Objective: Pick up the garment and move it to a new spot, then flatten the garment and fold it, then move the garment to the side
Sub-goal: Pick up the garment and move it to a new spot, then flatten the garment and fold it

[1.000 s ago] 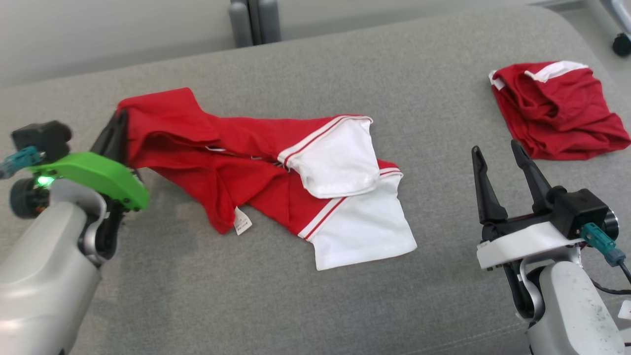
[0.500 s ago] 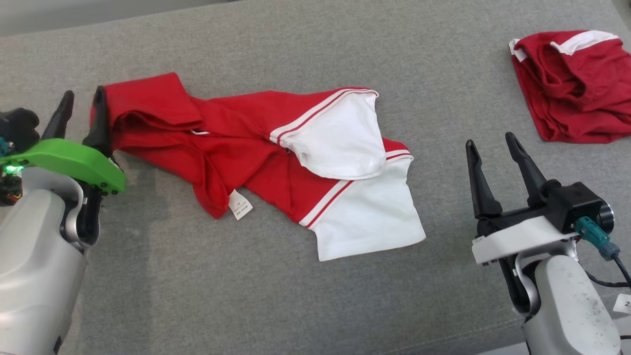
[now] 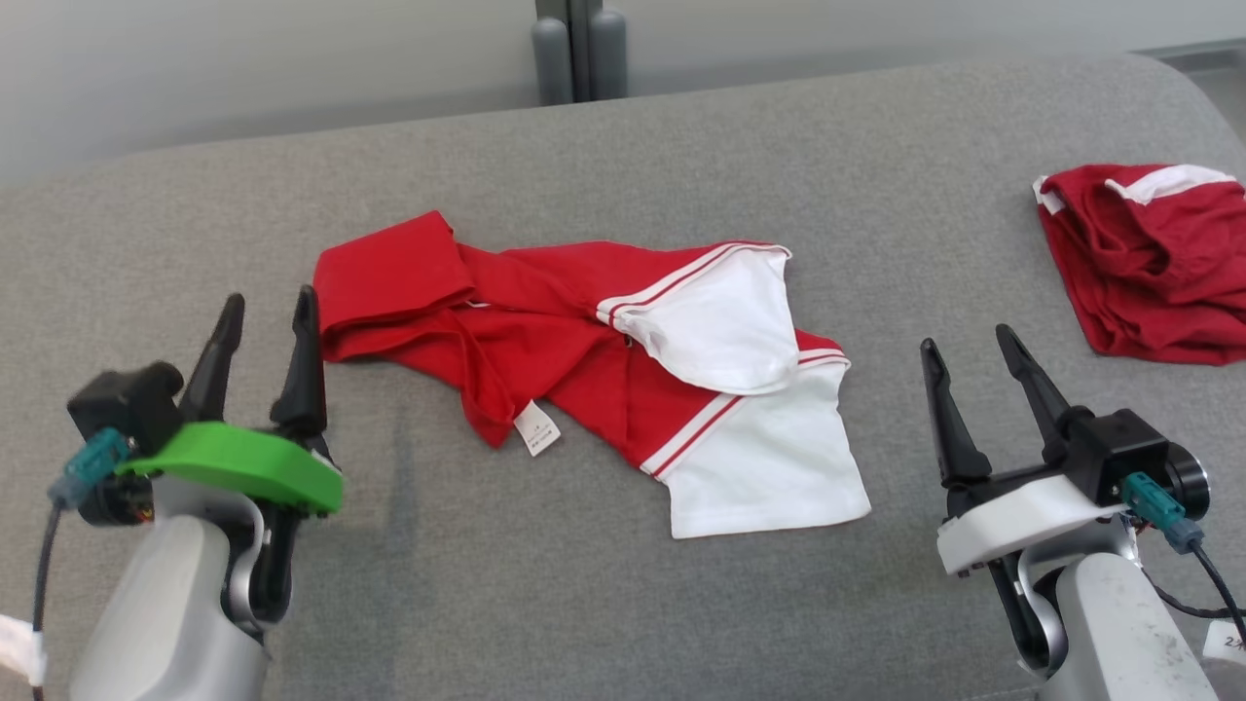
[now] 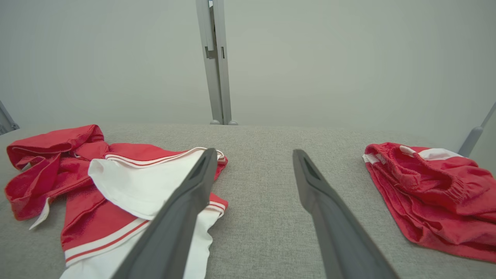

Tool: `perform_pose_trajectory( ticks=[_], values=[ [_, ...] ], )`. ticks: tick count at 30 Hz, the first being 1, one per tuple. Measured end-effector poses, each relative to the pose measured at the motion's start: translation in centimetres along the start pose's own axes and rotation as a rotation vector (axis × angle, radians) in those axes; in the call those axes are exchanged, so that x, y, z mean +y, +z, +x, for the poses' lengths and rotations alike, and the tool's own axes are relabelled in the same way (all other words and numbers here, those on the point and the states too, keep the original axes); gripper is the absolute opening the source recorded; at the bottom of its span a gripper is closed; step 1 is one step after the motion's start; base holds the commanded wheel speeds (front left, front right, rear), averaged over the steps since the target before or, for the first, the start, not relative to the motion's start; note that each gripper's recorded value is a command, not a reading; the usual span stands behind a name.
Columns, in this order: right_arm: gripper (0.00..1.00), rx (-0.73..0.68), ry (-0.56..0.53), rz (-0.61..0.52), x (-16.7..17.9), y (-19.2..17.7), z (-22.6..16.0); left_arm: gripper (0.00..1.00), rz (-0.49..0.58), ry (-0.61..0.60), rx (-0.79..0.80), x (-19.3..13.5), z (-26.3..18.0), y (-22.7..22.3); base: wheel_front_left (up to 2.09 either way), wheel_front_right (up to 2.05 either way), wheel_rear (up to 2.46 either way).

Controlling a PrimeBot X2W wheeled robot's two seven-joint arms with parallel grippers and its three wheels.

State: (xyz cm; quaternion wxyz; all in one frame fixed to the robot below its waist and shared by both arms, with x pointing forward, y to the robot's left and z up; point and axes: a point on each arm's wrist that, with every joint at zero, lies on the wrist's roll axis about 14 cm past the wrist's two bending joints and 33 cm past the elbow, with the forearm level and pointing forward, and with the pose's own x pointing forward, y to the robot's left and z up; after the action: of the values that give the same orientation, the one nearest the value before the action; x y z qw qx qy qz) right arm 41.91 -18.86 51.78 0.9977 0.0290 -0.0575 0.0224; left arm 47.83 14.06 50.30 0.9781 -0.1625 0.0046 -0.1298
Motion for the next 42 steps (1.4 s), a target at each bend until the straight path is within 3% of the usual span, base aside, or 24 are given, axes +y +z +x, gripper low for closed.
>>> perform_pose_trajectory(
  ticks=[9, 19, 42],
  values=[
    [1.00, -0.026, 0.049, 0.014, 2.0, 1.3, -2.1, 1.00, 0.001, 0.064, -0.028, -0.5, -7.4, -0.4, 0.00, 0.00, 0.00],
    [1.00, -0.004, 0.060, 0.062, 2.7, 0.6, -4.2, 1.00, -0.006, 0.124, -0.058, -1.1, -12.3, -1.0, 0.00, 0.00, 0.00],
    [1.00, 0.049, 0.057, 0.085, 2.9, -1.0, -5.3, 1.00, -0.007, 0.146, -0.038, -2.1, -14.2, -2.5, 0.00, 0.00, 0.00]
  ],
)
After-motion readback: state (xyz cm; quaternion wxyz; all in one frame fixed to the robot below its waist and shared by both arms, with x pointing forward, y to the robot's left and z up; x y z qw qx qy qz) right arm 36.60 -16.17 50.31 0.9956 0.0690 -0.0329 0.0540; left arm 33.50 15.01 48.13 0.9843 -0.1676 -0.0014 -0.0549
